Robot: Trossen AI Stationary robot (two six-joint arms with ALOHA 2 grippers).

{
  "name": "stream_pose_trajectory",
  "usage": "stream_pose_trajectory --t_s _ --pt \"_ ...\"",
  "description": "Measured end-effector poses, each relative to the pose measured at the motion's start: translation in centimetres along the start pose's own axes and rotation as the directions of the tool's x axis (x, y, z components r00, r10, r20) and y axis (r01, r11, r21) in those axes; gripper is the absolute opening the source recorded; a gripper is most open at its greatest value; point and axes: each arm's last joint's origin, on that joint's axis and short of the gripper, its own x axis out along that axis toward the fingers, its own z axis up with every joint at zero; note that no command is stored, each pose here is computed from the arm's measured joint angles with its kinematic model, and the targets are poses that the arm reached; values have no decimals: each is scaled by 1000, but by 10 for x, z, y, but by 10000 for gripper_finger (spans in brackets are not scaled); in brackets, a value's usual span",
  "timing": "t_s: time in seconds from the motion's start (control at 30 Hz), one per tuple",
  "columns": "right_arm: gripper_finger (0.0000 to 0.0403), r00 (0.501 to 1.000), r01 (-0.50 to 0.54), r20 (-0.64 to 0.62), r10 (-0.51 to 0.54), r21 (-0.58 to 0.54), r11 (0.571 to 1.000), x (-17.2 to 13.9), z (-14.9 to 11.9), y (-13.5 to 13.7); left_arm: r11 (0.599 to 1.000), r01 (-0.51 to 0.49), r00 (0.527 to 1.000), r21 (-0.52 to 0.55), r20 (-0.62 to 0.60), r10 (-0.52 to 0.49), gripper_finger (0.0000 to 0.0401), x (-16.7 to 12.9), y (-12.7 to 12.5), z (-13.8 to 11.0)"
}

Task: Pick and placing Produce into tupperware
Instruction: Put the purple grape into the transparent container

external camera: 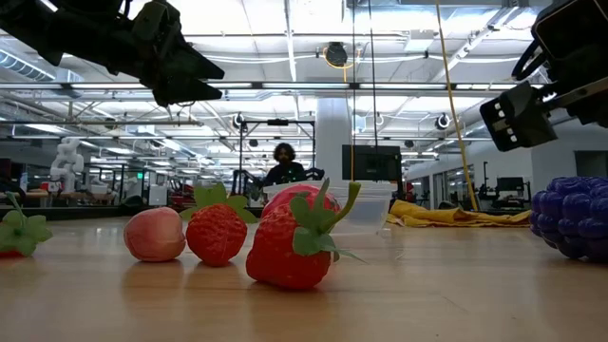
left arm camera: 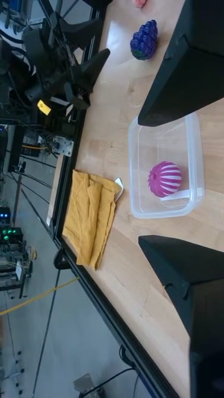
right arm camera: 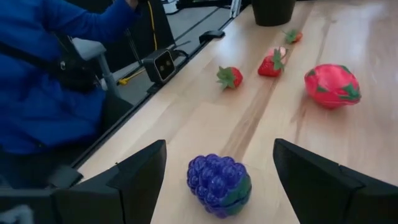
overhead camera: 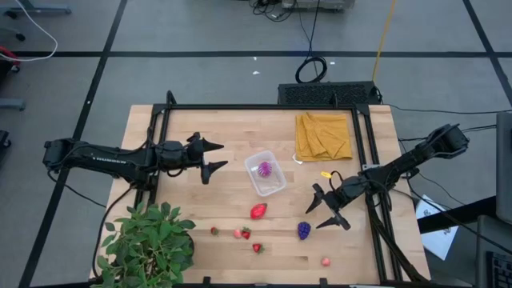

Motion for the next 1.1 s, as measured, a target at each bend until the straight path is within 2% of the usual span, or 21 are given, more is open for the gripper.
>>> stream_pose_trajectory --t_s 0.23,0.4,0.9,1.1 --pt "288 1000 2 -21 -3 -52 999 0 -2 0 1000 0 1000 -2 1 0 308 0 0 0" --pt "289 1000 0 -15 -3 -146 989 0 -2 0 1000 0 1000 -2 0 0 308 0 0 0" --pt "289 999 1 -38 -7 -146 989 0 -4 -1 1000 0 1000 -1 0 0 308 0 0 0" --pt "318 999 2 -38 -8 -161 987 0 -4 -1 1000 0 1000 -2 1 0 308 0 0 0"
